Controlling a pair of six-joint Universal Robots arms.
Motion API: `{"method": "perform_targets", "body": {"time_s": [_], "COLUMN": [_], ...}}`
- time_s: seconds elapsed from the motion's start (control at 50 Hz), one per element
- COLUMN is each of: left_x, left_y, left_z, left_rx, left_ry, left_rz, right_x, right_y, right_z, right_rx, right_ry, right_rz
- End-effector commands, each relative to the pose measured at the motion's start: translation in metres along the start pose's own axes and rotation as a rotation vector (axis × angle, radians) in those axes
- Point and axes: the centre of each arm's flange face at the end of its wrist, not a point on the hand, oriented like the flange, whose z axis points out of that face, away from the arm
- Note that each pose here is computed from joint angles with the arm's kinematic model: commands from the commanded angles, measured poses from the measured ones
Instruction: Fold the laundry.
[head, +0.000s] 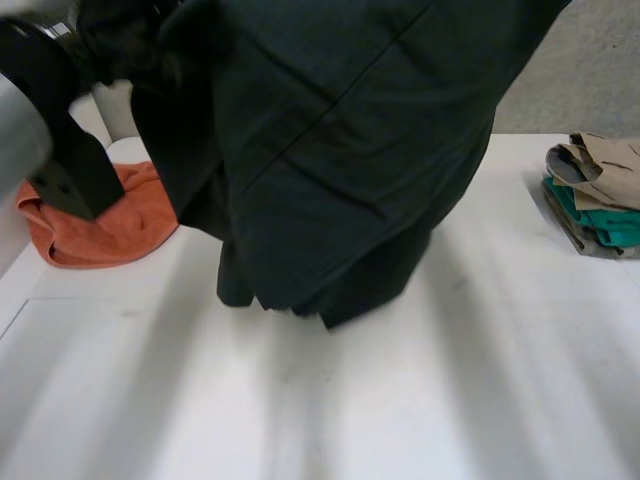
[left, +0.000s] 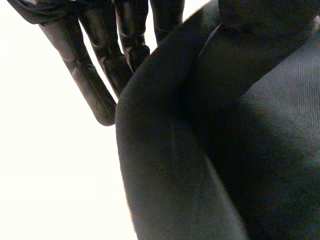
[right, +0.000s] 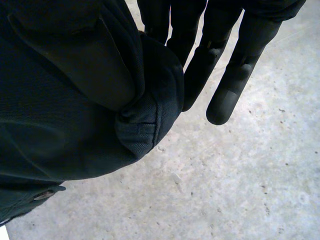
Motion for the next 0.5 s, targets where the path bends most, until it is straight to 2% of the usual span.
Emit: {"method": "perform_targets", "body": {"time_s": [0.02, 0.14, 0.2, 0.26, 0.32, 0.42, 0.5], "left_x": [-0.033, -0.067, -0.082, -0.092, -0.109, -0.125, -0.131], "left_y": [-0.005, 0.052, 0.101, 0.148, 0.177, 0.190, 0.180], "left_z": [0.031, 0.080, 0.107, 0.131, 0.154, 0.178, 0.181], "left_rx": [0.026, -0.119, -0.219, -0.275, -0.261, -0.169, -0.118], "left_ry": [-0.094, -0.164, -0.184, -0.179, -0.192, -0.226, -0.247], "left_rz": [0.011, 0.011, 0.015, 0.043, 0.089, 0.155, 0.172], "right_x": [-0.026, -0.083, -0.114, -0.142, -0.165, -0.199, -0.214], "right_y": [0.031, 0.086, 0.116, 0.146, 0.168, 0.201, 0.216], "right_z": [0.014, 0.032, 0.043, 0.057, 0.072, 0.088, 0.089], "right_rx": [-0.105, -0.245, -0.304, -0.328, -0.277, -0.168, -0.156], "right_ry": [-0.071, -0.208, -0.258, -0.261, -0.212, -0.145, -0.150], "right_rz": [0.007, 0.053, 0.103, 0.177, 0.257, 0.301, 0.282]}}
